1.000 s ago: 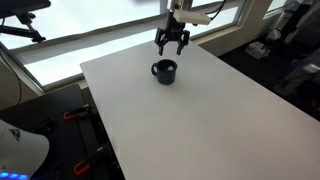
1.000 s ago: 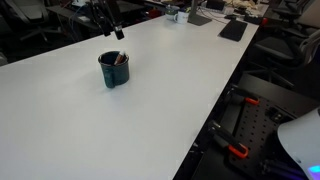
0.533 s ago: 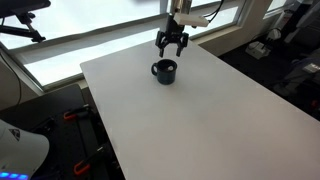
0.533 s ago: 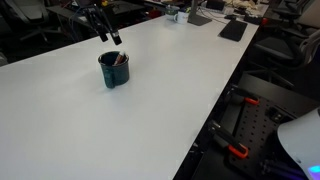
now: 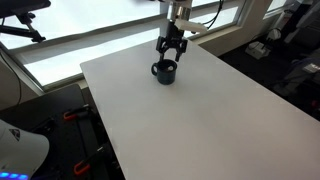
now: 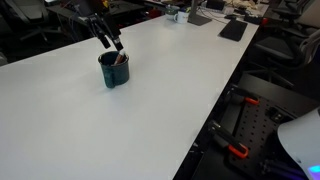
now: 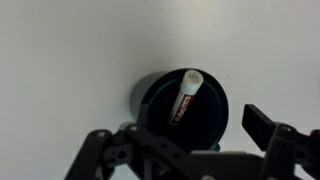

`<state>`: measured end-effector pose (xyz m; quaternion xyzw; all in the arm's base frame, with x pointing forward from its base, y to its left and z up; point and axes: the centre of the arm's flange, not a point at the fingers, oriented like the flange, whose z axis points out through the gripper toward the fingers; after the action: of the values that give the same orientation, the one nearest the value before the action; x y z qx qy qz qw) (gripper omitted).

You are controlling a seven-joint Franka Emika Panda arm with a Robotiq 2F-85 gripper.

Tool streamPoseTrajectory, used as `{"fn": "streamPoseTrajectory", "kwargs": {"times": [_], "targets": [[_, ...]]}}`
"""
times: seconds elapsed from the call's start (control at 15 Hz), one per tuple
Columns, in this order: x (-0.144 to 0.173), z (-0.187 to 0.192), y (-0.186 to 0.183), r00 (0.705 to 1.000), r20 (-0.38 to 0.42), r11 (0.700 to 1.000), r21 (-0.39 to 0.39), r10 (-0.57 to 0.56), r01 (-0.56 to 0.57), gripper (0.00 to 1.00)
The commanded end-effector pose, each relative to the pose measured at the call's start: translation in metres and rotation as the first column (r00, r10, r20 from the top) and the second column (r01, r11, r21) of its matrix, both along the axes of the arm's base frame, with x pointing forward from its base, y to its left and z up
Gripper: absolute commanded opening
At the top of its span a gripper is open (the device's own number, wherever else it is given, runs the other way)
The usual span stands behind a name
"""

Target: Remove the marker from the cup

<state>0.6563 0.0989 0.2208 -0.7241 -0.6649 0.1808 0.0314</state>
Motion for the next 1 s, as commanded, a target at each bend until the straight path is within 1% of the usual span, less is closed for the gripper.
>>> {"fn": "streamPoseTrajectory", "kwargs": {"times": [0.0,0.07,0.13,0.2,0.27,0.33,0.8,0.93], "targets": [[0.010,0.003,0.008,0.999,-0.032,0.999,-0.031,0.017,-0.018,0.88],[0.009,0.004,0.010,0.999,-0.038,0.999,-0.034,0.015,-0.017,0.84],[0.009,0.004,0.011,0.999,-0.042,0.999,-0.036,0.015,-0.017,0.85],[0.009,0.004,0.012,0.999,-0.045,0.999,-0.038,0.016,-0.017,0.82],[0.009,0.005,0.013,0.999,-0.049,0.999,-0.040,0.017,-0.019,0.82],[0.009,0.005,0.013,0.999,-0.052,0.999,-0.043,0.017,-0.019,0.80],[0.012,-0.008,0.009,0.998,-0.066,0.996,-0.083,0.003,-0.008,0.78],[0.013,-0.012,0.007,0.998,-0.058,0.995,-0.103,0.009,-0.015,0.73]]}}
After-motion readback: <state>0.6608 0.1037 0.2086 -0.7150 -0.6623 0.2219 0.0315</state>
